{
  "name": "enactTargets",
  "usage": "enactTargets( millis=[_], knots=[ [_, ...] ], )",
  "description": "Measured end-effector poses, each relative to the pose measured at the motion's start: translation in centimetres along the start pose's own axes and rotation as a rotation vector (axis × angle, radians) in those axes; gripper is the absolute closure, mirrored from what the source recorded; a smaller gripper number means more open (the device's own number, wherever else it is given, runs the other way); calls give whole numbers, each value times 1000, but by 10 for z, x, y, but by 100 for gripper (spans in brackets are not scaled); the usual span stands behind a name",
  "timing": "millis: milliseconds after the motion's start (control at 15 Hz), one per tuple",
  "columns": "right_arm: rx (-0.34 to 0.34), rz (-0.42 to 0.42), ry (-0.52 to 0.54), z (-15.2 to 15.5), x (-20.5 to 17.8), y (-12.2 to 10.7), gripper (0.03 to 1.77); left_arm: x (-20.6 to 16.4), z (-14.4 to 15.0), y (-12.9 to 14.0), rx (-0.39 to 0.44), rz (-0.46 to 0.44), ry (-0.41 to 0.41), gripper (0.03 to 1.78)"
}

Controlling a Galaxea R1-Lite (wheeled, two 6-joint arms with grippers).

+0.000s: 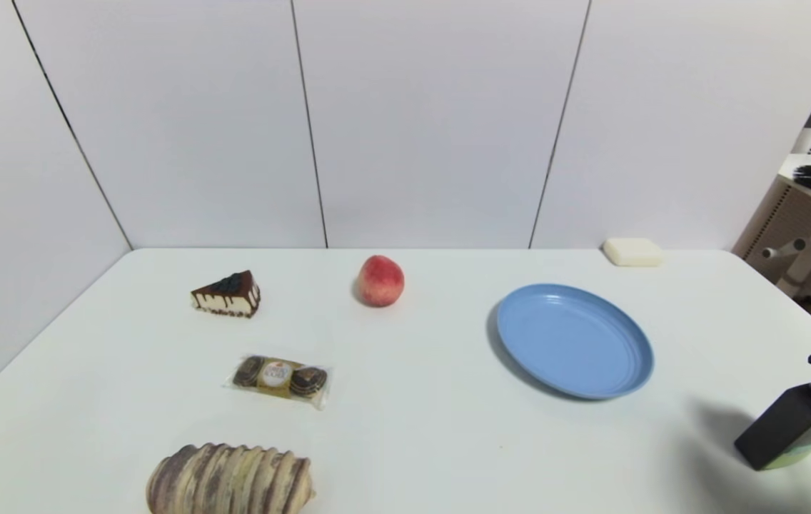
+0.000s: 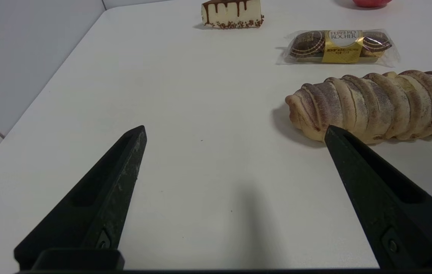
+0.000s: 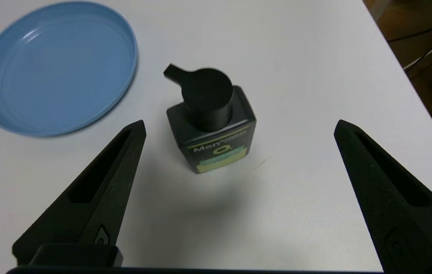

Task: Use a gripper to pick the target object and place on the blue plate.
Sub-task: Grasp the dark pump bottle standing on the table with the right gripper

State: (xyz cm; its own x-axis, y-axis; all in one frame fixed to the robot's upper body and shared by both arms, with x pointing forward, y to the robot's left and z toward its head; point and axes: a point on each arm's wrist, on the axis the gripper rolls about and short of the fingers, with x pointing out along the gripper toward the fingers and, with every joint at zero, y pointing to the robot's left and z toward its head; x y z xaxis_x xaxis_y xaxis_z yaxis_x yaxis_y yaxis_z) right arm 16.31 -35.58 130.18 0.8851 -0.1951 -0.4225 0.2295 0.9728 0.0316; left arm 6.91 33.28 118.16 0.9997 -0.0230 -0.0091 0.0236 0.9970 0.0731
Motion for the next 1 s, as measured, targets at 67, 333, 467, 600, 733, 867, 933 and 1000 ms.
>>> enactTargets(
  millis=[67,333,467,600,733,867,933,1000],
  knots=[
    [-1,3,3,-5,-1,0,9,0,0,0,0,0,0,12],
    [-13,25,15,-25,-5,2,9,0,0,0,0,0,0,12],
    [-23,31,17,-35,-6,2,9,0,0,0,0,0,0,12],
    [-40,34,20,-48,-6,2,9,0,0,0,0,0,0,12],
    [-48,46,28,-60,-6,2,9,0,0,0,0,0,0,12],
    [-55,58,26,-64,-4,3,9,0,0,0,0,0,0,12],
    [-58,62,24,-65,-3,3,9,0,0,0,0,0,0,12],
    [-62,67,23,-65,-1,3,9,0,0,0,0,0,0,12]
  ],
)
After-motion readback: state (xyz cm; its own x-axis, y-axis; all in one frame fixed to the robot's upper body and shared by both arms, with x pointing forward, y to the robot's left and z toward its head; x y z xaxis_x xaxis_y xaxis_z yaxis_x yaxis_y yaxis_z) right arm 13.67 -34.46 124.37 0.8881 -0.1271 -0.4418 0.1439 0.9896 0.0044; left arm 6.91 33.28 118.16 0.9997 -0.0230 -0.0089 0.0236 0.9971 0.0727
